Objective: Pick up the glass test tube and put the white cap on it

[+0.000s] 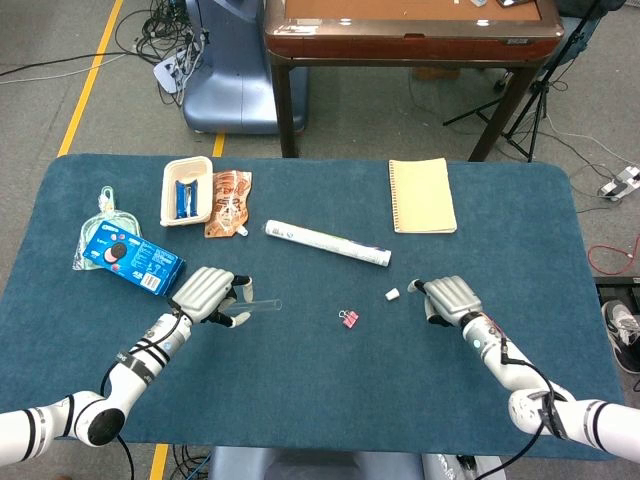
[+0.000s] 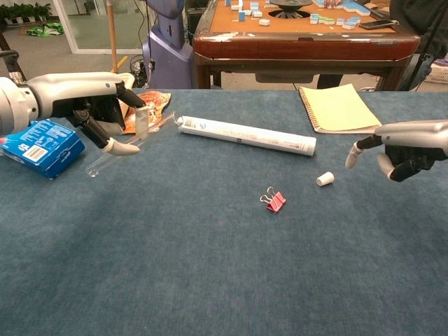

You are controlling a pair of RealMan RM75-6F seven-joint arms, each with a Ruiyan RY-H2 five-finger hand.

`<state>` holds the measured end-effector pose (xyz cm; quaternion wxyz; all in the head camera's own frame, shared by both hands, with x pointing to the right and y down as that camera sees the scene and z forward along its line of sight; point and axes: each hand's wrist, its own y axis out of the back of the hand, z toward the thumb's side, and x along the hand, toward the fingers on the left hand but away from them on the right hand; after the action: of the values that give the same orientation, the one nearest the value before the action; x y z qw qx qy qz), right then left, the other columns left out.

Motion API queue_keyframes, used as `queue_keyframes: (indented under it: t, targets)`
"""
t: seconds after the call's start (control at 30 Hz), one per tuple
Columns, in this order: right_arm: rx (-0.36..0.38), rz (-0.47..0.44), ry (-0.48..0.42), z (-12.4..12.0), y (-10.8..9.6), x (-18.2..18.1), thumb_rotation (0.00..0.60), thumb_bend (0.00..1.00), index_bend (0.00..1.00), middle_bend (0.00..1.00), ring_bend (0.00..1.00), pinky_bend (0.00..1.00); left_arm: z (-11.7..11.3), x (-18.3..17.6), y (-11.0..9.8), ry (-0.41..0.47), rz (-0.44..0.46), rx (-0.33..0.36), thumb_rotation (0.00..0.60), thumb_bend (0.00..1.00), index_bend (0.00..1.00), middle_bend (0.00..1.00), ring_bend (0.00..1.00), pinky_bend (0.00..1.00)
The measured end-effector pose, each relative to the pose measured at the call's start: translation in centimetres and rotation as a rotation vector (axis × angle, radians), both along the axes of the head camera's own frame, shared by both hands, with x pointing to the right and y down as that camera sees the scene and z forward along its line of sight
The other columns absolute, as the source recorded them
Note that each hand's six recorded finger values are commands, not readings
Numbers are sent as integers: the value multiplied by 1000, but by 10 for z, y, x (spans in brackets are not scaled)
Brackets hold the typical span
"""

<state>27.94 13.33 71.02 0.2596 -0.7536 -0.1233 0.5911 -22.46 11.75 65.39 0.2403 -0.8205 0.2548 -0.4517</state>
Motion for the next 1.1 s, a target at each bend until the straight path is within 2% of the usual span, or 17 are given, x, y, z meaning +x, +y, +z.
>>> queue_keyframes:
  t: [0.3,0.6,1.1]
  targets:
    - [-25,2,16,18,1,-6,544,1000,268,1000,1000,1000,2,3,3,-4,10,-9,600,258,624,1000,1000,1000]
    - [-25,-11,2,25,2,-14,546,1000,268,1000,1000,1000,4,5,5,-5,12,-17,600,259,625,1000,1000,1000]
    - [3,-65,-48,6,11,-29,546,1000,268,1000,1000,1000,4,8,8,-5,19,-25,600,259,631,1000,1000,1000]
